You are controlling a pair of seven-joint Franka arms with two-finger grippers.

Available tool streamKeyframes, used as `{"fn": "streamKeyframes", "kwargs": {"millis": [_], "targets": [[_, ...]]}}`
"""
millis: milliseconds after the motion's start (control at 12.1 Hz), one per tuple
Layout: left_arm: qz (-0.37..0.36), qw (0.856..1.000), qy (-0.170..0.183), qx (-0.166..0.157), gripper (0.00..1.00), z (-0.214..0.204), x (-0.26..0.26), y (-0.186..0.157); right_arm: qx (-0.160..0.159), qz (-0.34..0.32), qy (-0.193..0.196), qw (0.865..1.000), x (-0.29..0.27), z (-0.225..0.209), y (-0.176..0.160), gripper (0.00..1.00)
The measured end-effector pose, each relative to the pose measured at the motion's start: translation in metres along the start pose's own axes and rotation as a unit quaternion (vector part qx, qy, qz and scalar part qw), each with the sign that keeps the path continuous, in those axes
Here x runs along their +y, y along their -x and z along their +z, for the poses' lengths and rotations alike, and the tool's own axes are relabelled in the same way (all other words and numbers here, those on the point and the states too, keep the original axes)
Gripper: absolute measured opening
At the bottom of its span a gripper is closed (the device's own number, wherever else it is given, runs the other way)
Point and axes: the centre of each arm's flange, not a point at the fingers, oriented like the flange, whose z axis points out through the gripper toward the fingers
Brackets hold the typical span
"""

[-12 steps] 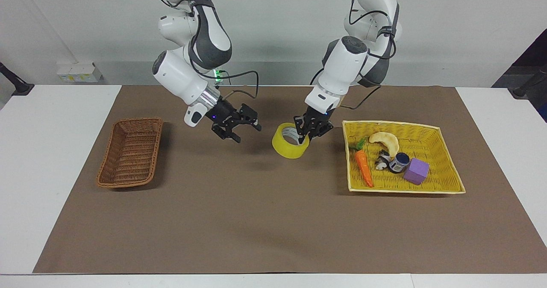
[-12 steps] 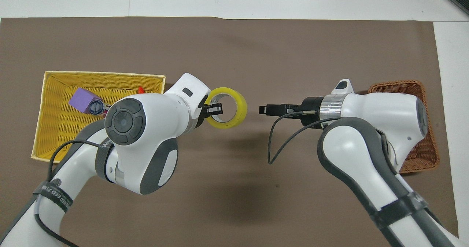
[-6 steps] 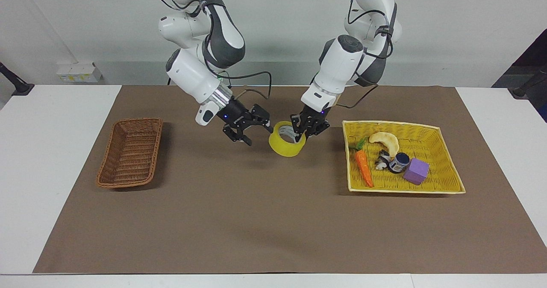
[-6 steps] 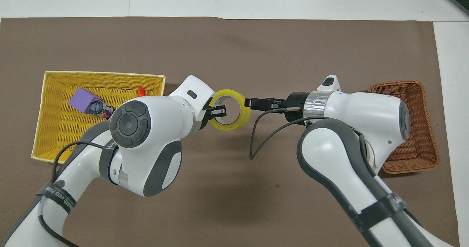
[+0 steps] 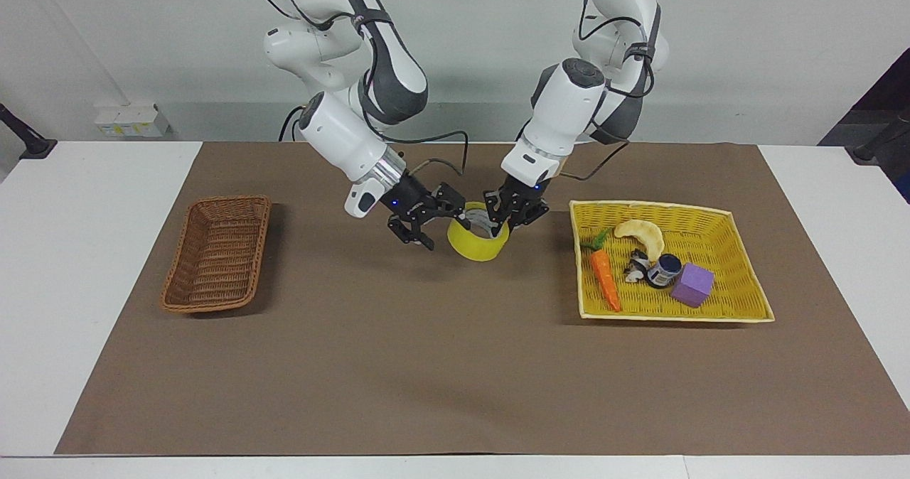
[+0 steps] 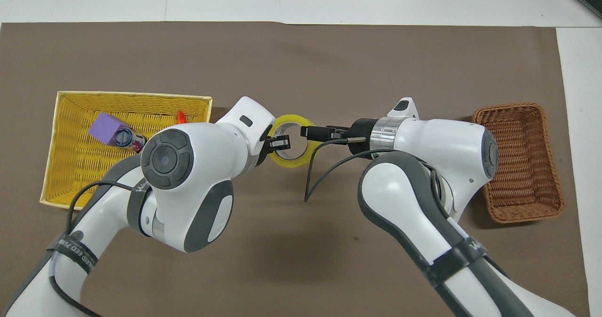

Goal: Move tape to another basket
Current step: 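Grasp the tape rim with the right gripper beside the left gripper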

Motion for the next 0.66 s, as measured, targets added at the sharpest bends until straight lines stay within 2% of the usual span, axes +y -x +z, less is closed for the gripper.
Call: {"fn": "streamKeyframes", "kwargs": {"millis": [165,248,661], "targets": [[-0.001,1.0,-0.001,-0.001,0.22,0.001,-0.001,-0.001,0.001,0.006,-0.004,1.0,-0.011,0.002,0.001,0.63],[-0.002,1.0,-0.002,0.0,0.22,0.0,-0.004,-0.003,0.002,0.009,-0.004,1.0,-0.013,0.004,0.001,0.58],[-0.004,1.0,-0.004,0.0,0.22,-0.001,-0.008,-0.005,0.004,0.014,-0.003,1.0,-0.015,0.007,0.001,0.58]]}}
